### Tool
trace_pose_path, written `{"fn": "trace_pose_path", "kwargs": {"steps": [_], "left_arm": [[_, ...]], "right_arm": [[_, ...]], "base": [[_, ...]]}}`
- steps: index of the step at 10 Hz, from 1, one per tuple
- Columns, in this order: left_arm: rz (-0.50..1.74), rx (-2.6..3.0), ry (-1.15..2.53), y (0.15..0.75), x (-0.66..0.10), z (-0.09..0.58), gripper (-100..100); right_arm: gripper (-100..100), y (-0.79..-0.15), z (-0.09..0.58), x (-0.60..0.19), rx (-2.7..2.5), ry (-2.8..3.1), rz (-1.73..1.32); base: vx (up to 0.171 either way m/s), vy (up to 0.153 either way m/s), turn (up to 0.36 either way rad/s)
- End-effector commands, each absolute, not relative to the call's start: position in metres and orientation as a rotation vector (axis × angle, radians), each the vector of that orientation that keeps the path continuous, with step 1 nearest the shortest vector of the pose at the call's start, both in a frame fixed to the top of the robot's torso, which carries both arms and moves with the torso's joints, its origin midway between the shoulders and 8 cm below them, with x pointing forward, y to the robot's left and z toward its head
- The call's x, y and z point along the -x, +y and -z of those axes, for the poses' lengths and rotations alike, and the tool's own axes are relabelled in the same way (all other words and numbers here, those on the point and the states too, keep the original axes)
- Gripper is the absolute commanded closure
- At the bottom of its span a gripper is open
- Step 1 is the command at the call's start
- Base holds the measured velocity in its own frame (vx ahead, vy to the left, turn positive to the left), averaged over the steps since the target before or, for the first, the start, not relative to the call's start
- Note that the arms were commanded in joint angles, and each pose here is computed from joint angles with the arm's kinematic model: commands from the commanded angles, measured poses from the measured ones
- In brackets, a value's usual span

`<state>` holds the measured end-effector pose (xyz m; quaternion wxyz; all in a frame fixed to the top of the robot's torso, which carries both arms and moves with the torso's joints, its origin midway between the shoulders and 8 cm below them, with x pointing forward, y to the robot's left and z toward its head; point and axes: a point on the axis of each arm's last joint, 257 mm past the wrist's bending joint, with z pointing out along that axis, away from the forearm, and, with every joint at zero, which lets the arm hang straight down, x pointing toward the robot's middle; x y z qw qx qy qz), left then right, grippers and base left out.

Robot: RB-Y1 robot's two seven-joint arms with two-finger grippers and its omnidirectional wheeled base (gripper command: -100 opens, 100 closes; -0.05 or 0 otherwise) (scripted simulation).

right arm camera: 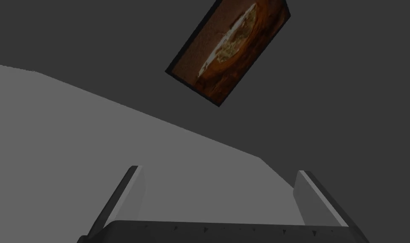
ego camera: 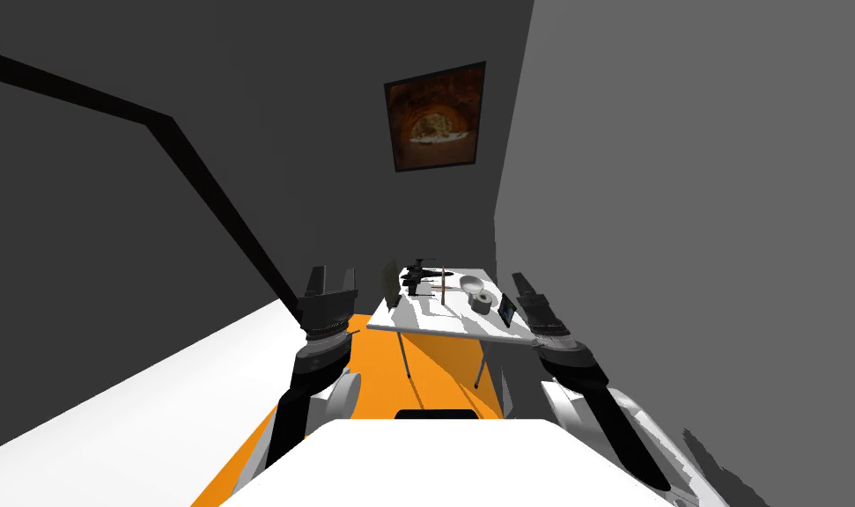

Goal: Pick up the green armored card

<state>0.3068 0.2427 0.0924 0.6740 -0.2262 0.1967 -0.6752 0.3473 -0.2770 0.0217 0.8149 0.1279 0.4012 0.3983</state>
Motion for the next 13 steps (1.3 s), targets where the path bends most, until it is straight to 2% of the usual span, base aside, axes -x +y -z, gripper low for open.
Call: {"fn": "trace_pose_path", "kwargs": {"steps": [1, 13], "left_arm": [[1.519, 0.509, 0.443, 0.243, -0.307, -0.092, 0], [1.519, 0.509, 0.443, 0.243, -0.307, -0.092, 0]], "right_arm": [[-100, -0.280, -0.008, -0.353, -0.244, 0.904, -0.774], [-100, -0.340, 0.110, -0.398, 0.018, 1.244, -0.156]], "base": [[0.001, 0.022, 0.001], [0.001, 0.025, -0.002]]}}
